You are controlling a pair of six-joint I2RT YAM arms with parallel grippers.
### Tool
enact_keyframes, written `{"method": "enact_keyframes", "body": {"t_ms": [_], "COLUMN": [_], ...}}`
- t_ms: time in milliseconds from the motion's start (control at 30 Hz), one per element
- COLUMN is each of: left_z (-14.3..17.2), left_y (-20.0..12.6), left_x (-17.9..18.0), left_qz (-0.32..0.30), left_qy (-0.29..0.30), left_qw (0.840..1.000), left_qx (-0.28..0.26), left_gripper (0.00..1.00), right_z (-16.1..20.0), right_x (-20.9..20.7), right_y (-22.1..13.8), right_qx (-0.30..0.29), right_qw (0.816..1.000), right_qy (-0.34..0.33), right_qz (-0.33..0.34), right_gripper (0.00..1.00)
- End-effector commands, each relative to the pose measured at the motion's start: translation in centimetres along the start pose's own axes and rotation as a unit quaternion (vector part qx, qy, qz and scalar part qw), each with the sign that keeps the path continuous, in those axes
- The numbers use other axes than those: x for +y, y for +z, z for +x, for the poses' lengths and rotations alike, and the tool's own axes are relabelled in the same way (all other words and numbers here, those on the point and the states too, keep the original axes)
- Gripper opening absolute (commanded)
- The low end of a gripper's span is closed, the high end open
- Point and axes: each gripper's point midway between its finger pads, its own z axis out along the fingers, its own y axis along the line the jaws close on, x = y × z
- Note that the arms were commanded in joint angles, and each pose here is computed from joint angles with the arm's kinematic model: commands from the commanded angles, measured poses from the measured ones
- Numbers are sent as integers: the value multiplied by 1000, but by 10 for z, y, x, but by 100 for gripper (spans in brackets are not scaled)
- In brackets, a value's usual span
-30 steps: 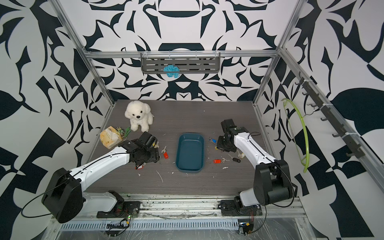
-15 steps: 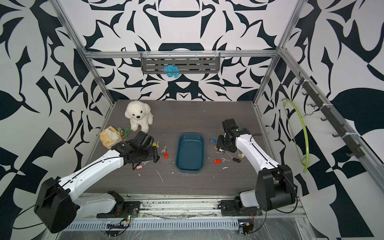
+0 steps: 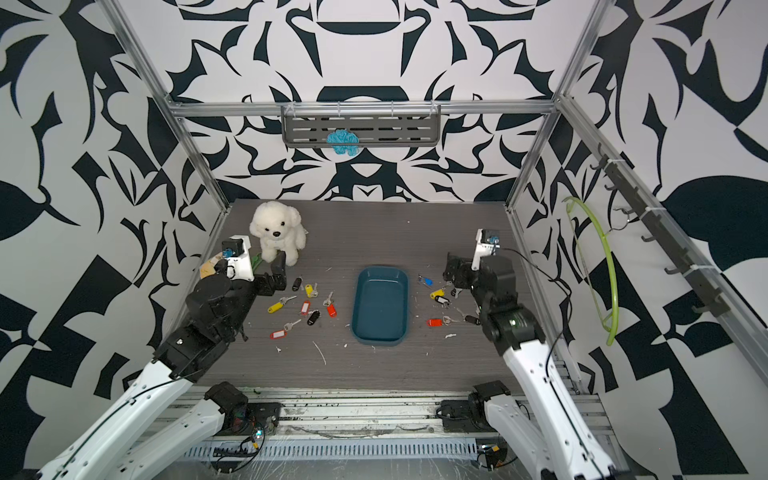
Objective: Take the keys out of the storage box
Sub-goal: Reset both arms
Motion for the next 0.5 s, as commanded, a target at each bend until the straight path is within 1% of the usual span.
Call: {"method": "enact_keyframes", "body": {"t_ms": [0, 33, 67, 133, 167, 200, 233, 300, 467], "left_z": [-19, -11, 2, 30, 46, 60, 75, 106, 161], "left_y": [18, 26, 37, 55, 62, 68, 72, 78, 78], "left_x": [22, 31, 41, 58, 65, 70, 72, 76, 102], "left_qz": [-37, -45, -53, -67, -78, -91, -91, -84, -128], "left_qy": [60, 56, 49, 39, 45, 47, 44, 30, -17], "left_qw": [994, 995, 996, 997, 996, 995, 994, 994, 986], "left_qx": [-83, -68, -48, -13, 4, 17, 32, 65, 104], "left_gripper": [99, 99, 99, 99, 99, 99, 99, 99, 99], "right_z": [-21, -8, 11, 49, 69, 86, 95, 115, 144], "right_x": [0, -6, -15, -18, -14, -17, -27, -35, -46], "right_y": [12, 21, 35, 62, 76, 87, 94, 105, 118], "right_qx": [-134, -110, -75, -15, 12, 29, 29, 34, 23], "right_qw": [987, 991, 993, 995, 995, 995, 994, 992, 993], "right_qy": [-83, -79, -81, -90, -91, -90, -84, -98, -85], "right_qz": [6, 19, 41, 42, 28, 34, 60, 79, 80], "right_gripper": [100, 99, 100, 99, 99, 100, 100, 99, 99]}}
